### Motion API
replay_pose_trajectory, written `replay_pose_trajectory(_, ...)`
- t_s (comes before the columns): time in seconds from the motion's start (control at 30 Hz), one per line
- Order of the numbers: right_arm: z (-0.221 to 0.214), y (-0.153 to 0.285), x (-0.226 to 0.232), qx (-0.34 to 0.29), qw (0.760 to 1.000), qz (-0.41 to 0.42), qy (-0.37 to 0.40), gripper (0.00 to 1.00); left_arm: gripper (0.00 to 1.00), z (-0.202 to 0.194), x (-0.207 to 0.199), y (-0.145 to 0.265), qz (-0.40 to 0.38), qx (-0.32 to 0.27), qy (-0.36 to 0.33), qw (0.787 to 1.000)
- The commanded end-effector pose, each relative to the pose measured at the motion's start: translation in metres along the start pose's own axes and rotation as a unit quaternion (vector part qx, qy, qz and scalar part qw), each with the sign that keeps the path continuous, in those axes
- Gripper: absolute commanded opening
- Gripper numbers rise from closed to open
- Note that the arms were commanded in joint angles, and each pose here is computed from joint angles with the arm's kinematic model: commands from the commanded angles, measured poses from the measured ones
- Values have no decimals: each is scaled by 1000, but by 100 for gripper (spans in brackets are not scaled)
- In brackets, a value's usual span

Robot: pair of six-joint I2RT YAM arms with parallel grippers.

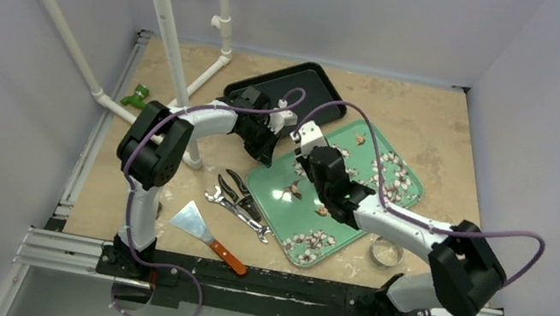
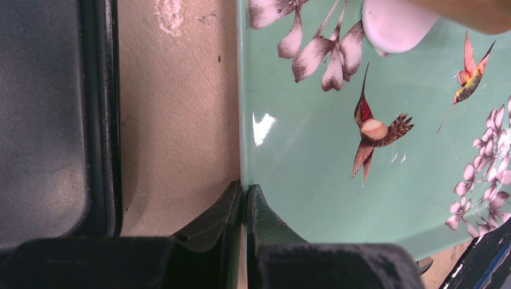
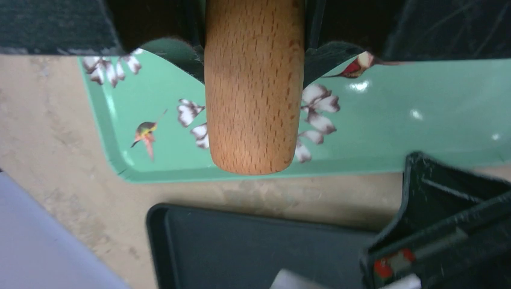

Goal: Roll out the dumpling wrappers from the dough

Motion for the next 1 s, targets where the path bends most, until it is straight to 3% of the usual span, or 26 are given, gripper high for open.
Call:
replay_pose_trajectory(0.0, -15, -15, 20, 6, 1000, 31, -1, 0, 0, 4, 10, 4, 9, -7, -6, 1000)
replay_pose_trajectory(0.27, -29, 7, 86, 34, 989, 142, -16, 0, 0, 3, 10, 4, 8, -8, -5, 1000)
replay_pose_trajectory(0.53, -55, 12, 97, 62, 987, 136, -51, 0, 0, 4, 10, 4, 8, -8, -4, 1000)
replay_pose_trajectory(0.67, 5, 24, 84, -2, 988, 141, -60, 0, 0, 4, 10, 4, 8, -8, -4, 1000)
replay_pose_trajectory(0.8, 67, 38, 36, -100, 990, 89, -53, 0, 0, 4, 10, 4, 8, -7, -5, 1000)
replay_pose_trajectory(0.97, 64, 28, -9, -114, 992, 23, -54, 0, 0, 4, 10, 4, 8, -8, -4, 1000)
Point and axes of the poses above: each gripper's point midway between its finger pads, its own y axis back along the fingers, its own x axis along the line the jaws close on, z = x × y, the point moved 1 cm from there along y, back along the fingers, and after that the axes turned 4 degrees about -y, right-handed, at the moved point
